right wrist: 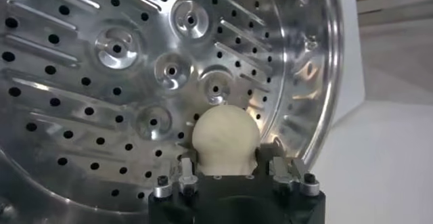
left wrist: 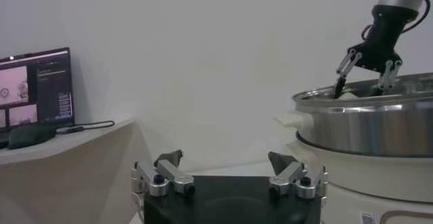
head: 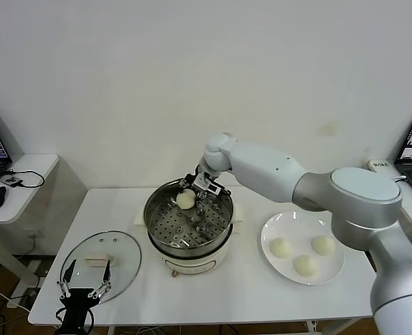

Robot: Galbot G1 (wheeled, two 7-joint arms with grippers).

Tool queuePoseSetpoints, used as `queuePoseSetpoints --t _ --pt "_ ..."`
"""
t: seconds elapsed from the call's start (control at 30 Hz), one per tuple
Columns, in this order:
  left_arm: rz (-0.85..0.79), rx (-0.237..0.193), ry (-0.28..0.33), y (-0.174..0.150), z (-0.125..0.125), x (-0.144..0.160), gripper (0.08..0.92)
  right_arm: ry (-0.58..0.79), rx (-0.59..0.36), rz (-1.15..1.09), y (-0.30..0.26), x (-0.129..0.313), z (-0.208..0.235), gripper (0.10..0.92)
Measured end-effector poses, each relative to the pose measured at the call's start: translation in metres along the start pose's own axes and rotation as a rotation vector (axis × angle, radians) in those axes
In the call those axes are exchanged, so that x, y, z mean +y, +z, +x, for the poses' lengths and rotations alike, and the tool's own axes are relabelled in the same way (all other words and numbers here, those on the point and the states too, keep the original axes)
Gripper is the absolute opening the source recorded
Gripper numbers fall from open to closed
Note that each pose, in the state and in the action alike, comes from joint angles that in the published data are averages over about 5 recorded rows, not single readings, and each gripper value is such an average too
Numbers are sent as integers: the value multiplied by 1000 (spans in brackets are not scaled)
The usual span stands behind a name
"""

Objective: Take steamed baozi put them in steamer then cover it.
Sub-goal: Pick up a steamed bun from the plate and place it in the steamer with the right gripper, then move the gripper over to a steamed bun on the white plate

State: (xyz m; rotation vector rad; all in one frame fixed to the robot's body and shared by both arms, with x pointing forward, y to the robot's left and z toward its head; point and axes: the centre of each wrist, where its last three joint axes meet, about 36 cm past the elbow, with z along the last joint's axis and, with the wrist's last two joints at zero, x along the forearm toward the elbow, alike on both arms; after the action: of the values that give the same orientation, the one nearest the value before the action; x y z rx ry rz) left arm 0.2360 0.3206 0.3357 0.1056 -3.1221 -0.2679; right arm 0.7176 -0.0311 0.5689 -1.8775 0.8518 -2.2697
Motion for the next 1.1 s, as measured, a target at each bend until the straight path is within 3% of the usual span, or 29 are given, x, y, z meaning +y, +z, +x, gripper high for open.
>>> queuePoseSetpoints --t 0.13,0.5,0.83,1.1 --pt "-1 -2 1 -2 1 0 823 11 1 -20 2 -2 13 809" --pt "-6 -11 20 -9 1 1 823 27 60 -300 7 11 109 823" --pt "-22 -21 27 -17 -9 10 823 -38 133 -662 6 105 181 823" --pt "-37 -24 28 -18 -13 17 823 -99 180 -850 4 194 192 823"
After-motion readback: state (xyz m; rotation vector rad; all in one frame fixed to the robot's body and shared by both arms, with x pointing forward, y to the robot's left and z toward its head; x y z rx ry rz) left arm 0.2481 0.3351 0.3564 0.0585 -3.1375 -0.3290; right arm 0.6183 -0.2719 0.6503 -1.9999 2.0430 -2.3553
